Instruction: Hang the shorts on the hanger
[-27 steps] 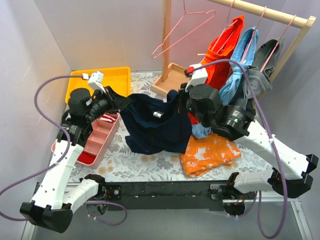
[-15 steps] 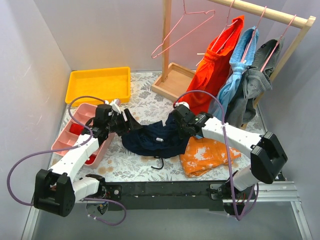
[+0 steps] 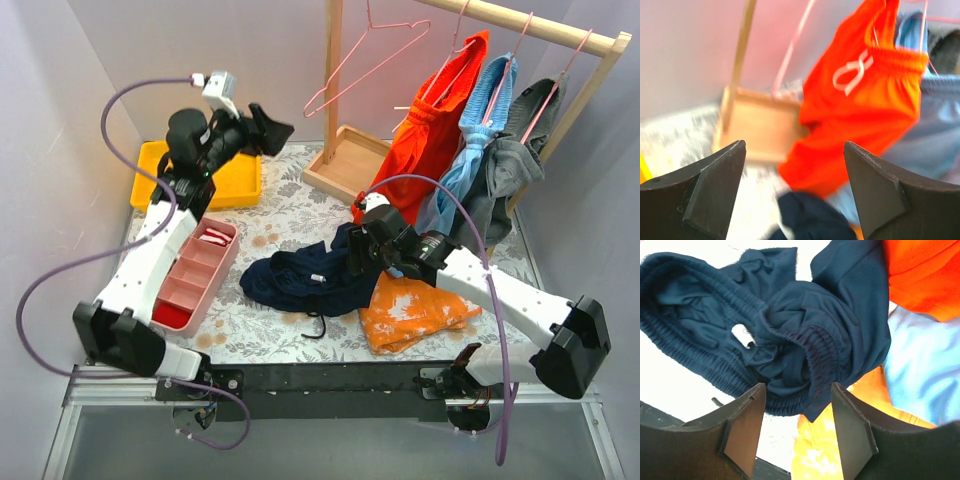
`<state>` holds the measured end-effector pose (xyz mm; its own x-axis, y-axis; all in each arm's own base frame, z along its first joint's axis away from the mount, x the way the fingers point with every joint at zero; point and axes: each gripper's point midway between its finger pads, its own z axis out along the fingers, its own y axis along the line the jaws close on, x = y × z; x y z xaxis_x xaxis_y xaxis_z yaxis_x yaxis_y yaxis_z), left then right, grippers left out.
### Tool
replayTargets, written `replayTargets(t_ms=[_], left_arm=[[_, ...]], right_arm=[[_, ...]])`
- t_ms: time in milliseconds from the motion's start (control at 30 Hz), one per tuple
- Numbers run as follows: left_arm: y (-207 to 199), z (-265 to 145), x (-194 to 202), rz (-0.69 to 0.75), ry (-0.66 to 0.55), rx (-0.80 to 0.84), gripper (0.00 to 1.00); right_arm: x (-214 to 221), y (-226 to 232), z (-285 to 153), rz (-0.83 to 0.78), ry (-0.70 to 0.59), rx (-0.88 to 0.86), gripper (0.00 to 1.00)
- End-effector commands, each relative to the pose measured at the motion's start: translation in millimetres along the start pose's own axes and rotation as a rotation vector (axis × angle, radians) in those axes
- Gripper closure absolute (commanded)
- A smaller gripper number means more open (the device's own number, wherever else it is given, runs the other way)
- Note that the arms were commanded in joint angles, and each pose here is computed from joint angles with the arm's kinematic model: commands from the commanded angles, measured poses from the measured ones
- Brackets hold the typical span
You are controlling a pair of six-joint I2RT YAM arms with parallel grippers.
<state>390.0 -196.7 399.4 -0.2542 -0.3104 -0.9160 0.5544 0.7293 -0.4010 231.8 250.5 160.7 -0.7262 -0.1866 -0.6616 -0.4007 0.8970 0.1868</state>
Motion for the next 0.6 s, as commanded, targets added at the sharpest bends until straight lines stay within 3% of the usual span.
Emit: replayTargets(t_ms=[0,33,67,133,200,233,300,333,567], left_arm=[[7.8,59.9,-35.8,0.201,-0.100,0.074,0.22],[8.7,73.3,-34.9,0.211,-0.104,0.088,0.22],[-1.2,80.4,-60.3,0.241,-0.160,0.115,0.21],[6.6,116.1,-49.8,0.275,-0.146,0.140,0.21],[-3.0,132.2,-74.8,0.320,-0.198,0.163,0.20],[3.7,152.7,-54.2,0.314,-0.154,0.170,0.20],[-3.8,166.3,-62.8,0.347,-0.184,0.190,0.20],[-2.2,181.9,-45.0,0.342,-0.159,0.196,0.20],[-17.2,209.2,-26.3,0.382,-0.157,0.199,0.27]], right_arm=[[-11.2,10.1,-20.0,-0.029,-0.081,-0.079,0.36],[-12.0,10.7,-22.4,-0.033,-0.090,-0.088,0.36],[-12.1,10.3,-24.8,-0.040,-0.095,-0.092,0.36],[-14.0,11.4,-32.5,-0.050,-0.107,-0.106,0.36],[-15.7,10.7,-40.3,-0.065,-0.119,-0.113,0.36],[-15.9,8.7,-41.9,-0.071,-0.122,-0.106,0.36],[-17.1,4.8,-45.9,-0.092,-0.135,-0.095,0.36],[-15.5,3.4,-45.5,-0.101,-0.134,-0.091,0.35],[-17.2,2.0,-45.4,-0.143,-0.143,-0.090,0.35]])
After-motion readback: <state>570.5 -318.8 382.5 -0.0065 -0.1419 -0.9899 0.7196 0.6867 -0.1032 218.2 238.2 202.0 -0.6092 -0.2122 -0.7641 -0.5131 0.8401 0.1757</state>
